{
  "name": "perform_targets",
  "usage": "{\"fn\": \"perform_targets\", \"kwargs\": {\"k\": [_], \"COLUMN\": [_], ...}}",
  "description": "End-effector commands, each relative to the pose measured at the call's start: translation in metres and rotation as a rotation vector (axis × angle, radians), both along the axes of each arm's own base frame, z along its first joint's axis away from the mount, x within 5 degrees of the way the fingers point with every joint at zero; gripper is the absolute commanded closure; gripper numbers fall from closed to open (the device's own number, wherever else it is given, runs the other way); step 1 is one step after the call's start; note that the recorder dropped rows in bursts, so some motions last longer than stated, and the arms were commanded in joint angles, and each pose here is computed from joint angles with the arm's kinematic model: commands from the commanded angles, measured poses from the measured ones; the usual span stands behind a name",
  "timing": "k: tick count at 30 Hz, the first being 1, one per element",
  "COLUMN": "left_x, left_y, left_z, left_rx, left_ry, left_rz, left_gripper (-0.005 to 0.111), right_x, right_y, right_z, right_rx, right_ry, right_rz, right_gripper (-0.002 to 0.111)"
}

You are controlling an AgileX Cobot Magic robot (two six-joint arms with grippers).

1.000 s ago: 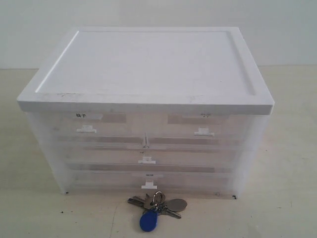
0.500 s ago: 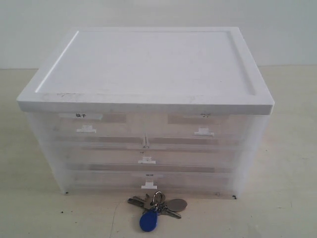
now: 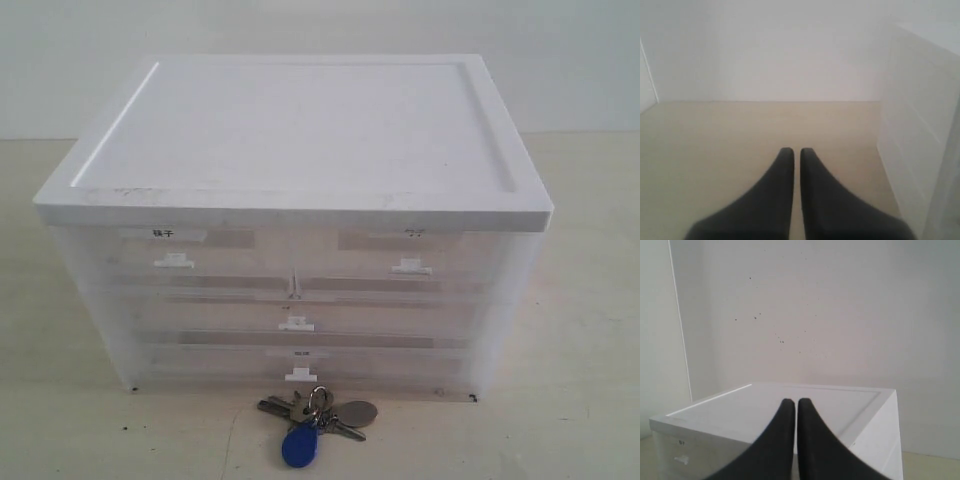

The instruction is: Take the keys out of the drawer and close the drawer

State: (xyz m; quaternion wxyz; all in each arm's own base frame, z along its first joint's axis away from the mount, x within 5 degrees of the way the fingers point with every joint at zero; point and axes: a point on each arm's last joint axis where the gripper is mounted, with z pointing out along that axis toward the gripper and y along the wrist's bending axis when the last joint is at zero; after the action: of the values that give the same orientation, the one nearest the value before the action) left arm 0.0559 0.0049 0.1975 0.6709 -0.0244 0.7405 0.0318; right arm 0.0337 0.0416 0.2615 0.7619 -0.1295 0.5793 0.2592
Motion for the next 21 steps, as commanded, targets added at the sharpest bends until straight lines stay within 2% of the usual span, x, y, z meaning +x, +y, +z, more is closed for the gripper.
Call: {"fn": "perform_targets", "kwargs": {"k": [1, 21], "left_x": [-0.0016, -0.0016], "left_y": [0.0014, 0.0015], "left_z": [-0.0103, -0.0103], "left_rx": [0.036, 0.041], "left_ry": [0.106, 0.107], "left_rz": [0.018, 0.018], "left_gripper": [0.102, 0.102], "right_x": [-0.0007, -0.0007], "right_y": [0.0000, 0.0000], "right_z": [-0.0007, -0.0007], "right_rx": [0.001, 0.001], "right_ry": [-0.004, -0.004], "right_rz": [0.002, 0.002], "right_gripper": [0.108, 0.108]}}
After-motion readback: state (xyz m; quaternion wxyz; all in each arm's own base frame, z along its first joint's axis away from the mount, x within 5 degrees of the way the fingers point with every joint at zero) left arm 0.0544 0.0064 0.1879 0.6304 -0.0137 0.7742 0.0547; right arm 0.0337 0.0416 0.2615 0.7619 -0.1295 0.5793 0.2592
